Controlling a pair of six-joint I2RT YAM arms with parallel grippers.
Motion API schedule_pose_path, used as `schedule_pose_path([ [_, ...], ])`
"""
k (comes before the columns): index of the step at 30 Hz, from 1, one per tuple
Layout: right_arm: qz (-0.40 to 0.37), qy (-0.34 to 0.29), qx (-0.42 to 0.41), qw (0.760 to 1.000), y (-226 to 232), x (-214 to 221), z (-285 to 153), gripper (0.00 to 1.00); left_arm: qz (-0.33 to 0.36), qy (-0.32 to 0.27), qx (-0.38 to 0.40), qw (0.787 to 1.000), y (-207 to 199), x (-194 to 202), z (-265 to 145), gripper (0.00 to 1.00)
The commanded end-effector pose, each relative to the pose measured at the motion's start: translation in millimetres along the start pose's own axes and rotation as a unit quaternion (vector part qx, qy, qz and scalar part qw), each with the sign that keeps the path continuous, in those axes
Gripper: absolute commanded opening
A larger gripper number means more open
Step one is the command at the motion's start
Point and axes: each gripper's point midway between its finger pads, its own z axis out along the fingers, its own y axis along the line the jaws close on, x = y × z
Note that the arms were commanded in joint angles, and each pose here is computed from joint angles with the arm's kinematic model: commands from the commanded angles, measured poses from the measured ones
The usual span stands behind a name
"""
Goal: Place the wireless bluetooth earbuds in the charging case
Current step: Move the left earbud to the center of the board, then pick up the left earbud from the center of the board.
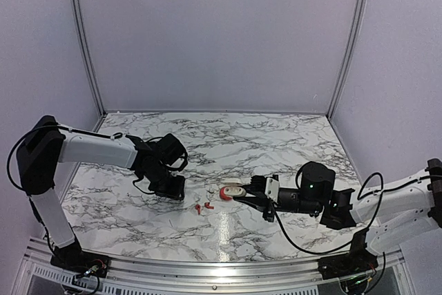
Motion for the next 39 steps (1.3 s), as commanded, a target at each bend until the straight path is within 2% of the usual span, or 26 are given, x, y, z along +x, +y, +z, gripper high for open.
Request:
schedule_pose_path([
  [1,0.004,-0.017,0.010,1.000,-3,-11,-4,0.00,-0.003,-0.036,-0.006,0.999,-2,-17,-23,0.37],
  [4,0.005,-0.016,0.010,1.000,-3,-11,-5,0.00,0.075,-0.029,-0.007,0.997,-8,-25,-39,0.42],
  [6,0.006,-0.016,0.009,1.000,-2,-11,-7,0.00,0.155,-0.004,-0.011,0.988,-10,-21,-44,0.43],
  [9,0.012,-0.013,0.002,1.000,1,-10,-9,0.00,0.233,0.049,-0.025,0.971,-2,-7,-47,0.44],
  [12,0.020,-0.003,-0.008,1.000,3,-9,-8,0.00,0.277,0.109,-0.042,0.954,6,13,-41,0.43],
  [14,0.023,0.002,-0.017,1.000,5,-9,-8,0.00,0.304,0.116,-0.052,0.944,6,16,-41,0.43],
  [21,0.028,0.009,-0.025,0.999,8,-9,-9,0.00,0.343,0.110,-0.077,0.930,10,4,-39,0.43],
  [26,0.031,0.008,-0.029,0.999,10,-8,-10,0.00,0.372,0.121,-0.054,0.919,1,3,-29,0.42],
  [39,0.033,0.011,-0.036,0.999,12,-9,-11,0.00,0.394,0.161,-0.030,0.904,-5,5,2,0.35],
])
